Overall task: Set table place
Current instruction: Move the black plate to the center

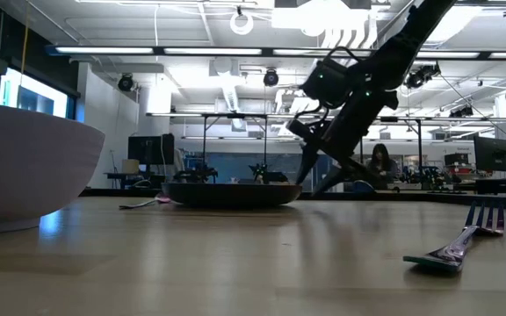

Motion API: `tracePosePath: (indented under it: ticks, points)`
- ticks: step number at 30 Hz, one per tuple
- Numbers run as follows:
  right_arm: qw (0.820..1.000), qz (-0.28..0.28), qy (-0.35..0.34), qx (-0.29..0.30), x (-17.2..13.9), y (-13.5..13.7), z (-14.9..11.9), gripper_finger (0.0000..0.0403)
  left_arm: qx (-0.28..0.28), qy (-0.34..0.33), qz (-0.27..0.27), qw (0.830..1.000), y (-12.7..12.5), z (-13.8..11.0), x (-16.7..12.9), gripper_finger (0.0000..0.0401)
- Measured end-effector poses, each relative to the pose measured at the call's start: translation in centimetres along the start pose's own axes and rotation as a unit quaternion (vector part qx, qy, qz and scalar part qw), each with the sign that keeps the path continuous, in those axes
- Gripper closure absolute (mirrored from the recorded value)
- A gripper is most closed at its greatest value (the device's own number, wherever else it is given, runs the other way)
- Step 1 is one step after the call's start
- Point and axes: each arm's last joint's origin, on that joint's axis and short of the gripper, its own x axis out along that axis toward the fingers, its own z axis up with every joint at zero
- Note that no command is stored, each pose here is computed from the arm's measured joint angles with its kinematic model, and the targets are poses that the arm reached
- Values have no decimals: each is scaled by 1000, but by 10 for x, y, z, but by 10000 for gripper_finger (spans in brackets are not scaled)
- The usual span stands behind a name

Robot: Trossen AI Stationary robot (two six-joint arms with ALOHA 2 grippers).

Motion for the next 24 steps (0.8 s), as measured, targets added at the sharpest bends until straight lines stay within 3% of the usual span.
tracePosePath:
  ticks: [24]
  points:
    - [1000,11,1,-2,0,3,-2,247,3,1,-1,1000,0,0,0,245]
